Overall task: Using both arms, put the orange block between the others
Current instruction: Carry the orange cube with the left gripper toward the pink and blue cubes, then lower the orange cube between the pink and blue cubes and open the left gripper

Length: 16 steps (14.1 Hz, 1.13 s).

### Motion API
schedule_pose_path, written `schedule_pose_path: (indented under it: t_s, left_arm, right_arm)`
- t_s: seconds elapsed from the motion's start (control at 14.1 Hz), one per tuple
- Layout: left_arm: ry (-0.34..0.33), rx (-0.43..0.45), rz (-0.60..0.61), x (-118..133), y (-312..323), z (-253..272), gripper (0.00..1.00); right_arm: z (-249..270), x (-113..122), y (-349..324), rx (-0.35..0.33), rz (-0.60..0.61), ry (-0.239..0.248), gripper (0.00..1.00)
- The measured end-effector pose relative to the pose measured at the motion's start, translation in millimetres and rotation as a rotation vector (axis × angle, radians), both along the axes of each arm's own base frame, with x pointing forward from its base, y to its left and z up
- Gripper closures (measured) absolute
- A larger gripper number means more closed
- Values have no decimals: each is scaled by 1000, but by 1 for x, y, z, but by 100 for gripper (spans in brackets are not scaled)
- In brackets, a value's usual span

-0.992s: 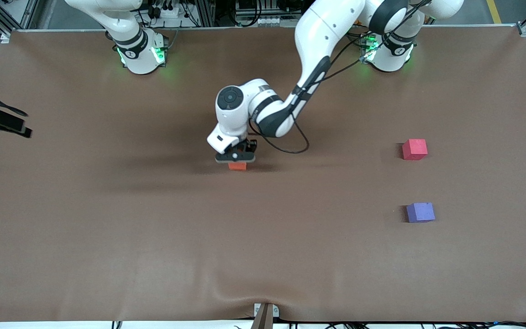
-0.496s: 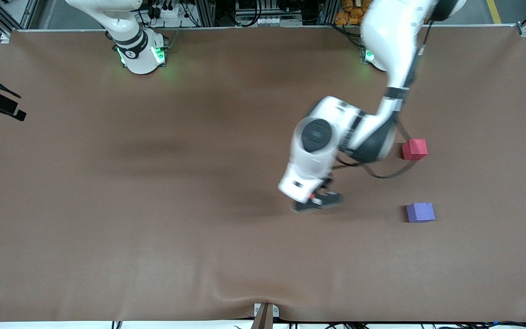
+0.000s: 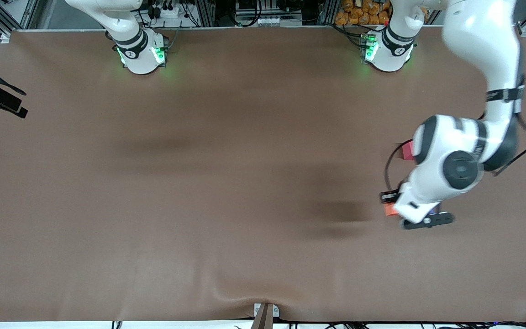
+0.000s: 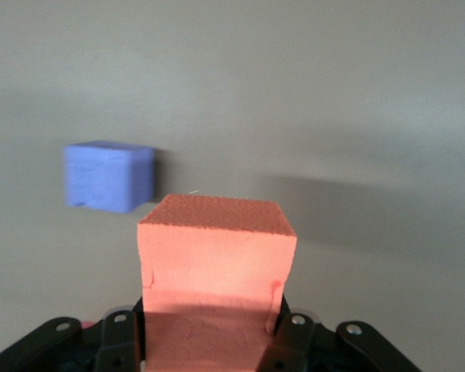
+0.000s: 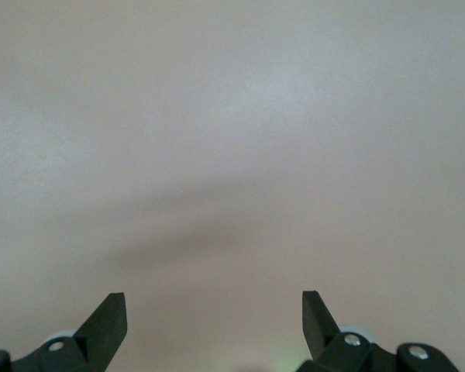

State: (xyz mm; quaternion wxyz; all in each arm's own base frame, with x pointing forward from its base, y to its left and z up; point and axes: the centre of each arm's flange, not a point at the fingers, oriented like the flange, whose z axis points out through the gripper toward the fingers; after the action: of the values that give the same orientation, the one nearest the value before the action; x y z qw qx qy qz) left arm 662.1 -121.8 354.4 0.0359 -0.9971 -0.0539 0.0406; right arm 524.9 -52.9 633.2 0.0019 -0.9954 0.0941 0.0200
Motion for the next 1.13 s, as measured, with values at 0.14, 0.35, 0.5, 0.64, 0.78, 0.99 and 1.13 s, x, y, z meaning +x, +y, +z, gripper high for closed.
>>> schedule_pose_path:
  t_s: [0.14, 0.35, 0.5, 0.64, 0.78, 0.99, 1.13]
  left_arm:
    - [25, -7, -24, -11, 39, -6, 46]
    - [10, -21, -44, -29, 82, -32, 46]
    - [12, -25, -44, -45, 94, -50, 46]
    - [14, -29, -40, -58, 109, -64, 46]
    - [-2, -32, -26, -68, 124, -79, 46]
    - [-39, -35, -24, -85, 128, -105, 46]
    - [-49, -38, -29, -95, 125, -118, 46]
  right_arm:
    - [0, 1, 7, 0, 13, -3, 0]
    - [-1, 4, 8, 17, 10, -13, 0]
    - [-3, 6, 5, 32, 3, -18, 0]
    - [-5, 7, 5, 36, 1, -17, 0]
    - [-5, 7, 5, 36, 1, -16, 0]
    - [-5, 7, 5, 36, 1, -15, 0]
    - [-5, 7, 5, 36, 1, -16, 0]
